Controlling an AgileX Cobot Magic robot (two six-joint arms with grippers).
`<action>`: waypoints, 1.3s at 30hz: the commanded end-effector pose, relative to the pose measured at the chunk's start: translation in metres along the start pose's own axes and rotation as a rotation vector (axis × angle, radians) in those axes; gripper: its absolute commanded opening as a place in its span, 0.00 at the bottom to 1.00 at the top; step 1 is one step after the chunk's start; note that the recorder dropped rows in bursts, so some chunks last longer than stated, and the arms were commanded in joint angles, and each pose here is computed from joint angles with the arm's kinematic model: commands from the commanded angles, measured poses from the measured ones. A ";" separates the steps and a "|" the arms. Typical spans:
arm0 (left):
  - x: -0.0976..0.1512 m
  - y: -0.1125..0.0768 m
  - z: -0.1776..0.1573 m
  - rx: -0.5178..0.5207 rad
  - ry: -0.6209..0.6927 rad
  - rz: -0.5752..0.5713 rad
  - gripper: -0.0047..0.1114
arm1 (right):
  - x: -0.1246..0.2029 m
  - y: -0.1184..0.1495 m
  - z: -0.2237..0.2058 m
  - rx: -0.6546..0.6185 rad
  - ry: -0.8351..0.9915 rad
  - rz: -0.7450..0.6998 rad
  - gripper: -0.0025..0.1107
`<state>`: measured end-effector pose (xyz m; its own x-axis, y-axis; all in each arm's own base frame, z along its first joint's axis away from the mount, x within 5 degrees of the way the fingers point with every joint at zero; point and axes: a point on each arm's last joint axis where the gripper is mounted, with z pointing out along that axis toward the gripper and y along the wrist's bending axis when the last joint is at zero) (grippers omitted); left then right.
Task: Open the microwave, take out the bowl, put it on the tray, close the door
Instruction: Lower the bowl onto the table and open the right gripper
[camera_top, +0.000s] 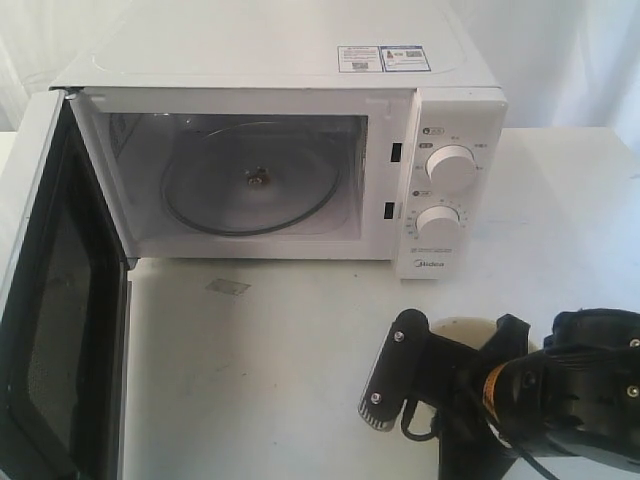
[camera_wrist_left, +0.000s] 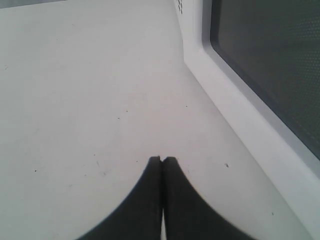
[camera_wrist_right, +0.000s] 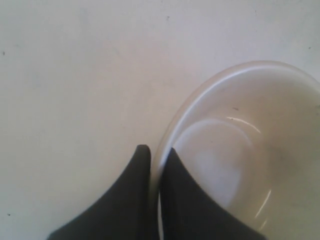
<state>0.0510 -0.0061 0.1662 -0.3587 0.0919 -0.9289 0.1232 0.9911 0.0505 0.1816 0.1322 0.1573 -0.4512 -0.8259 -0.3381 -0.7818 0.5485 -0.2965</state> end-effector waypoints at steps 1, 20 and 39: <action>0.001 0.000 0.000 0.001 0.000 -0.008 0.04 | 0.004 -0.001 0.001 0.000 0.007 0.023 0.02; 0.001 0.000 0.000 0.001 0.000 -0.008 0.04 | 0.002 -0.001 0.001 0.001 -0.020 0.006 0.23; 0.001 0.000 0.000 0.001 0.000 -0.008 0.04 | -0.013 -0.013 -0.037 0.067 -0.223 0.018 0.29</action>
<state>0.0510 -0.0061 0.1662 -0.3587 0.0919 -0.9289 0.1232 0.9911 0.0505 0.1784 0.1310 0.1863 -0.3807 -0.7844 -0.4897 -0.7553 0.5692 -0.3247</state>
